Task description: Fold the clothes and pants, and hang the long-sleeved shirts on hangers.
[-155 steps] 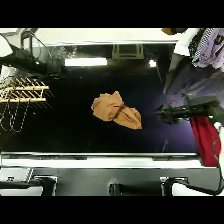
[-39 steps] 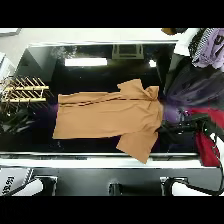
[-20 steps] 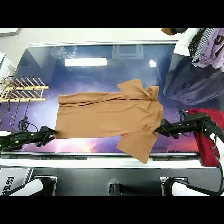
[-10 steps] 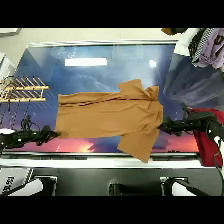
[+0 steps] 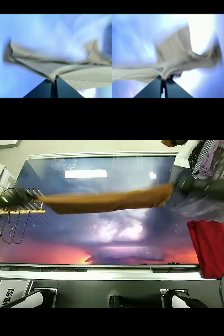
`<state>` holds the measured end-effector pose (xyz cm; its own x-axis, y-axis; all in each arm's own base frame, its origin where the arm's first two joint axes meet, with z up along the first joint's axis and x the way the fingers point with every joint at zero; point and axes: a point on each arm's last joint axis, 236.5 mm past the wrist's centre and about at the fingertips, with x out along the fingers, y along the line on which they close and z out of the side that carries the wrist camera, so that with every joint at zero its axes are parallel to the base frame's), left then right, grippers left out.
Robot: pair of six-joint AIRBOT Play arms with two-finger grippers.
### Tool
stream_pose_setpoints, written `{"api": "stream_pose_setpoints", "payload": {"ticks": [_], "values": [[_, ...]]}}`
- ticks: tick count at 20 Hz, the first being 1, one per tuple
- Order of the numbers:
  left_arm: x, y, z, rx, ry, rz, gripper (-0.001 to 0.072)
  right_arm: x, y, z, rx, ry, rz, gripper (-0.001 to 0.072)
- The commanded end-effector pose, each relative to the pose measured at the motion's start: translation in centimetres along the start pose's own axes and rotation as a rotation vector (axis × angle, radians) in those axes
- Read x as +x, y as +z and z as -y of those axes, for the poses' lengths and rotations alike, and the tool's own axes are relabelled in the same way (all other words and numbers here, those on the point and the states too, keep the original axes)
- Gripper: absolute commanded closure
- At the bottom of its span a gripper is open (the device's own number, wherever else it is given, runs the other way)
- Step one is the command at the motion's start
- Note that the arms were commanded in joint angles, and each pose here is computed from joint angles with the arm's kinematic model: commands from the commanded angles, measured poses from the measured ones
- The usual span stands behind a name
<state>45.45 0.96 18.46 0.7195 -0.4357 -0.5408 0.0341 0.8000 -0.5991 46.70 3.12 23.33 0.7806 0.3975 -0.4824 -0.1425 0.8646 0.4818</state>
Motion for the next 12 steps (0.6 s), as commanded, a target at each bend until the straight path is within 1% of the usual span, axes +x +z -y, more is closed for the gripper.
{"api": "stream_pose_setpoints", "payload": {"ticks": [1,2,4,7,8,10,12], "values": [[-10.2,9.0,7.8,0.183,0.127,0.257,0.0698,-10.6,10.3,-8.6,-0.197,0.015,0.301,0.0688],[-14.1,10.2,9.0,0.212,0.203,0.323,0.0698,-14.2,11.8,-10.8,-0.241,0.008,0.381,0.0688],[-21.1,10.7,10.7,0.209,0.326,0.45,0.0698,-22.0,13.2,-15.0,-0.311,-0.003,0.542,0.0688],[-27.6,8.7,13.4,0.249,0.375,0.579,0.0698,-30.4,11.6,-18.7,-0.329,-0.017,0.69,0.0688],[-29.1,7.6,13.8,0.237,0.388,0.608,0.0698,-32.6,10.9,-19.5,-0.319,-0.023,0.728,0.0688],[-31.4,6.0,13.8,0.211,0.422,0.652,0.0698,-35.5,10.3,-20.2,-0.295,-0.032,0.792,0.0688],[-32.2,5.2,13.4,0.211,0.453,0.663,0.0697,-36.1,10.1,-20.1,-0.253,-0.026,0.801,0.0688]]}}
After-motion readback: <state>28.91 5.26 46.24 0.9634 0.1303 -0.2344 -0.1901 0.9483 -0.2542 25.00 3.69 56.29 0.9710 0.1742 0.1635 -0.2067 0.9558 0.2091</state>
